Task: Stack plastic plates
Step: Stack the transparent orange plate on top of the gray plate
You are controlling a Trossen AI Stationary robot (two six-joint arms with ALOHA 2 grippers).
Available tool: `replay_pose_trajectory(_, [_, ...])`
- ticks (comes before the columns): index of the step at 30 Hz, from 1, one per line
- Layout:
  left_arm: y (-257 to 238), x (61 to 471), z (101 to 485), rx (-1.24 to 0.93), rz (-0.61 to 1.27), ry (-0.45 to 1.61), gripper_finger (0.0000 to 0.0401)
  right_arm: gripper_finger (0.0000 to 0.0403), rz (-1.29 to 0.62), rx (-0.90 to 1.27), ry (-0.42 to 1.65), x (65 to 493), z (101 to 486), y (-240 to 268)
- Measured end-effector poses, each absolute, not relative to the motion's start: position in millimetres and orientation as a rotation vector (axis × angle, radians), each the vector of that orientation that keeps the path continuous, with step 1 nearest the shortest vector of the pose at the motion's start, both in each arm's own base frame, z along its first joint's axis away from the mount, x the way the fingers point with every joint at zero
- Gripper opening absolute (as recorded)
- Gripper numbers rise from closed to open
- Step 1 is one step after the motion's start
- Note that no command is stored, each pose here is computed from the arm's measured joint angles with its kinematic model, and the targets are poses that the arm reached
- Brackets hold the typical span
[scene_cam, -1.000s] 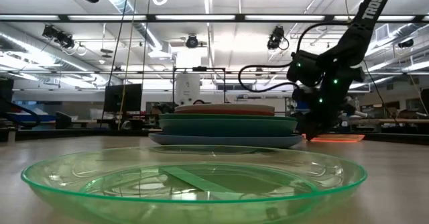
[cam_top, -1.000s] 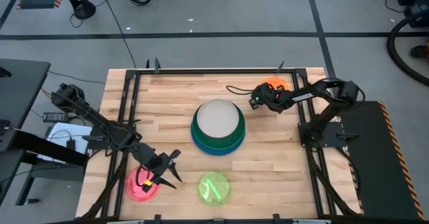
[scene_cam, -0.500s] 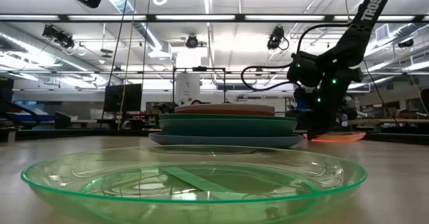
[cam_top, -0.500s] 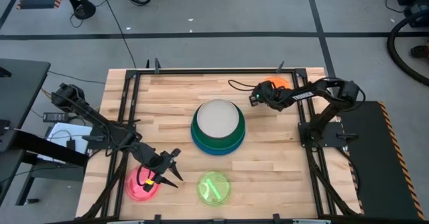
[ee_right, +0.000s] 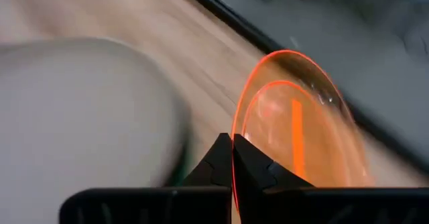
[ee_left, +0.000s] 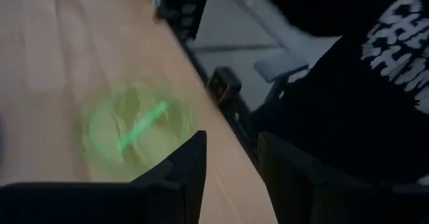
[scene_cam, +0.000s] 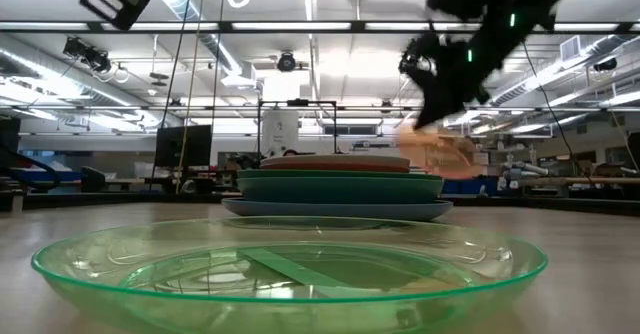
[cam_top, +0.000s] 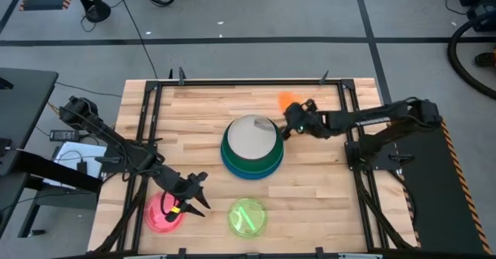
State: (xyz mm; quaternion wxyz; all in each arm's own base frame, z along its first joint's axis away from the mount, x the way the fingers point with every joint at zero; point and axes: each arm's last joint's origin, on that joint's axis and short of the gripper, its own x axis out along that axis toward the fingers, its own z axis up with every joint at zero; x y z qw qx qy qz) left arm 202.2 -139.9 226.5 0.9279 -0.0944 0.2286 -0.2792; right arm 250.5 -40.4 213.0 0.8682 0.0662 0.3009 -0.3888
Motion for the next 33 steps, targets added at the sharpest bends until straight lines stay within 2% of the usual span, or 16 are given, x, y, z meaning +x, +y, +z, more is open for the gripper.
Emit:
replay_pose_trajectory(3, [-143,199,242,-0.229,-0.52,0.587,0.0141,0.0004,-0.658,-0.019,0.635,268,241,-5])
replay_pose_trajectory(5, [-147,195,254,-0.177,-0.44,0.673,0.0141,0.0003,-0.516,-0.093,0.648,282,251,17])
replay_pose_trajectory(8, [-150,183,270,-0.124,-0.333,0.811,0.0141,0.0002,-0.324,-0.19,0.686,305,249,47])
replay_pose_trajectory(10, [-152,176,281,-0.145,-0.292,0.874,0.0141,0.0002,-0.285,-0.244,0.736,321,239,59])
replay_pose_trajectory(14, [-154,155,289,-0.187,-0.2,1.032,0.0141,0.0002,-0.275,-0.334,0.833,349,211,68])
replay_pose_trajectory(19, [-153,133,281,-0.201,-0.025,1.143,0.0141,0.0004,-0.329,-0.425,0.869,372,197,71])
replay_pose_trajectory(33, [-163,127,273,-0.163,-0.018,1.026,0.0141,0.0034,-0.355,-0.315,0.924,383,175,52])
